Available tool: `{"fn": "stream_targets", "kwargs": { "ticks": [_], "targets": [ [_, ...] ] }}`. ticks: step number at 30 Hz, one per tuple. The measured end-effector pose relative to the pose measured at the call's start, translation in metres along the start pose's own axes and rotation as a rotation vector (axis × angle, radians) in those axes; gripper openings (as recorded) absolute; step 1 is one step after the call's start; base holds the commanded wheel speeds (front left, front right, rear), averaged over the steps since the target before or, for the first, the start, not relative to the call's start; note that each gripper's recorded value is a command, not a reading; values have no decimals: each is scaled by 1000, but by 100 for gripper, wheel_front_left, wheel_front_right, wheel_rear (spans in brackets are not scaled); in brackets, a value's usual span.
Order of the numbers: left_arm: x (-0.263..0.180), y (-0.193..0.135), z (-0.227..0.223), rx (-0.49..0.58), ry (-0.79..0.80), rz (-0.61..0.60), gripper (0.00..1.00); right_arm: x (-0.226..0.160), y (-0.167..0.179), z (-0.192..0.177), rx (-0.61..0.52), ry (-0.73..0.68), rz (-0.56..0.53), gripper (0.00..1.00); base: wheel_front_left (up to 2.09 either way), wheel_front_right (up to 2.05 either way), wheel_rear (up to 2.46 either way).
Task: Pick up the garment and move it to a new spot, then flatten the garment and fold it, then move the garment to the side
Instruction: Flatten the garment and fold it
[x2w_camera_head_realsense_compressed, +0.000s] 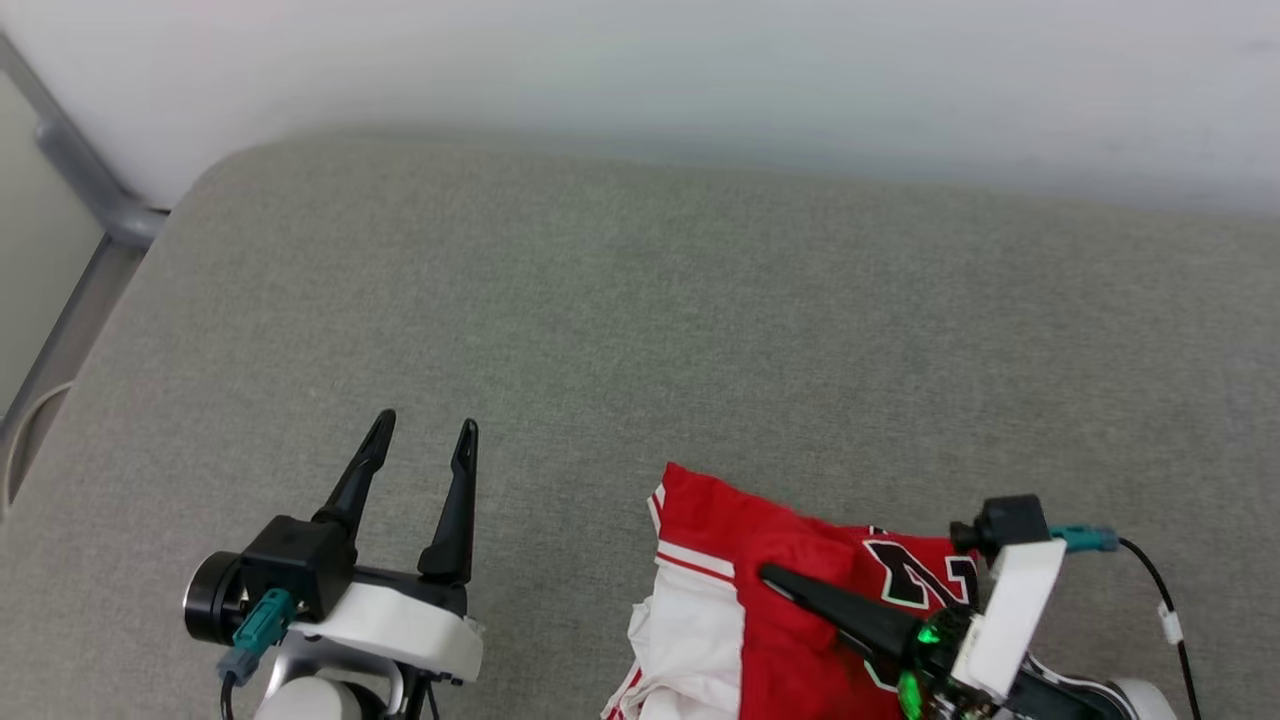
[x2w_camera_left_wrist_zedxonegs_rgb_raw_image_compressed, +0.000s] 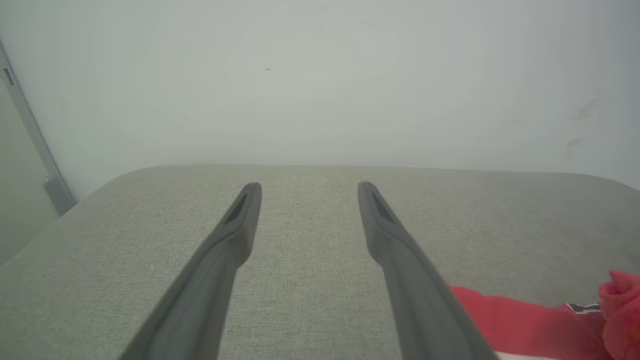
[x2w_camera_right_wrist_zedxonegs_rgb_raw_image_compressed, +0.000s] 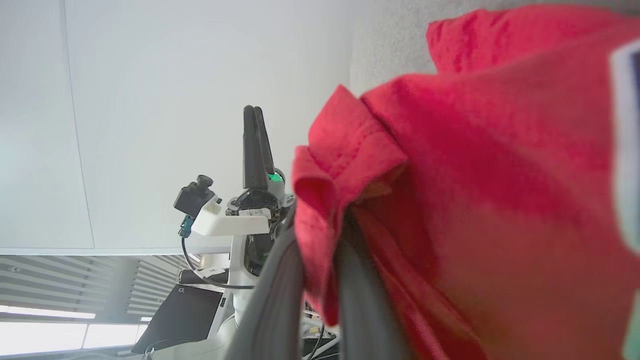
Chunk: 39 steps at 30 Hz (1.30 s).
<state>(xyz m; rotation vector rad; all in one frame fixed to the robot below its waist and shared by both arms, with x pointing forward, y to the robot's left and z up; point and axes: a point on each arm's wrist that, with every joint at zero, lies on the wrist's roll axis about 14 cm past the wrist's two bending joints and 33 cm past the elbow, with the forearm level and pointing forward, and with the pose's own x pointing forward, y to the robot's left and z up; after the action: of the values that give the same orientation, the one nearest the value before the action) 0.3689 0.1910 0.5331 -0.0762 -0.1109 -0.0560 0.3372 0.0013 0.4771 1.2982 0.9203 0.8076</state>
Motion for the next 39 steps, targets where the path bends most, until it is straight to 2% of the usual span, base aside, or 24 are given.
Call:
{"fn": "stream_targets", "kwargs": {
  "ticks": [4,10,11,13,16,20,25,31,39],
  "targets": [
    [5,4,-7,-9,14,19,100,24,-2,-2,-13,24,-7,0,0,0,0],
    [8,12,-22,-13,50,48,100,37,-34,-3,-24,26,-110,0,0,0,0],
    [9,12,-23,-15,51,50,100,38,-37,-2,-26,19,-119,15,0,0,0],
    [9,13,-25,-18,56,52,100,39,-42,-1,-41,9,-139,100,0,0,0],
    [10,13,-26,-18,58,50,100,39,-39,5,-56,-33,-135,100,0,0,0],
    [11,11,-22,-13,43,36,100,39,-18,17,-115,-103,-92,100,0,0,0],
    [13,7,-14,-5,19,19,100,24,14,53,-303,-281,-69,100,0,0,0],
    [10,3,-11,-1,10,5,100,-23,25,103,-604,-561,-181,100,0,0,0],
    [3,3,-9,20,4,15,100,-109,32,137,-1001,-826,-436,100,0,0,0]
  ]
}}
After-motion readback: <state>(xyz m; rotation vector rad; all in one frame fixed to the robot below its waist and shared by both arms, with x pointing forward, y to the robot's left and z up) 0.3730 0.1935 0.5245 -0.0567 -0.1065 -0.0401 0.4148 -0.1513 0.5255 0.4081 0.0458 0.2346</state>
